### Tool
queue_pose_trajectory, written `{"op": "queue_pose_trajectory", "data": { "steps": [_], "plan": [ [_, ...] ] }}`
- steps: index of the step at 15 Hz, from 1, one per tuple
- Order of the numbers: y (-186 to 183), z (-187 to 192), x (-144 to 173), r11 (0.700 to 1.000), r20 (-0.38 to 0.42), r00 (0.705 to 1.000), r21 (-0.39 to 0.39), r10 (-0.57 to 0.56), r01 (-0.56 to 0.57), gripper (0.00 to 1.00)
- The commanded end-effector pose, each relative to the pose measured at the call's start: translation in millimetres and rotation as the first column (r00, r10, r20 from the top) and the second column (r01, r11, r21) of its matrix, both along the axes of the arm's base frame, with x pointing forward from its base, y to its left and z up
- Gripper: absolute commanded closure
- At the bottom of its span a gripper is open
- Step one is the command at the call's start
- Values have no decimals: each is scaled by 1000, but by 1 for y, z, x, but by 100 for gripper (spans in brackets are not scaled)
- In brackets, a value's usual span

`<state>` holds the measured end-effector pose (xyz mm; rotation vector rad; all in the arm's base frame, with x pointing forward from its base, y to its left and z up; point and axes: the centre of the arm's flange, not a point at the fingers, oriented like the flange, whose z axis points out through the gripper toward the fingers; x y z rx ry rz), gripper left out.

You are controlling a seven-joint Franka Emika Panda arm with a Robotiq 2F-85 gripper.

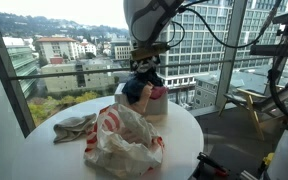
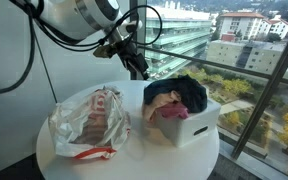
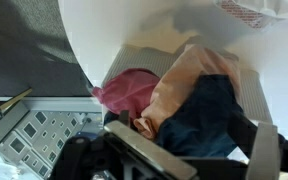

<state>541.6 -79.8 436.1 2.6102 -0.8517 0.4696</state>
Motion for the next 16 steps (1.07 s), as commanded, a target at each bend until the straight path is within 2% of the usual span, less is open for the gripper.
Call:
{"op": "queue_pose_trajectory", "data": {
  "steps": [1, 3, 5, 7, 8, 11, 12, 15, 16],
  "plan": [
    [-32, -9, 65, 992, 154, 981, -27, -115, 121, 0],
    [-54, -12, 82, 981, 218, 959, -31, -180, 192, 0],
    [-70, -14, 93, 971, 249, 943, -35, -223, 239, 0],
    [-64, -12, 91, 976, 221, 950, 25, -218, 218, 0],
    [-70, -20, 77, 975, 197, 956, -4, -219, 224, 0],
    [-63, -22, 82, 975, 199, 955, 16, -222, 223, 0],
    [-54, -29, 78, 974, 220, 950, 0, -221, 227, 0],
    [-63, -29, 92, 942, 230, 917, 5, -326, 334, 0],
    [-71, -28, 97, 926, 247, 896, 15, -370, 378, 0]
  ]
}}
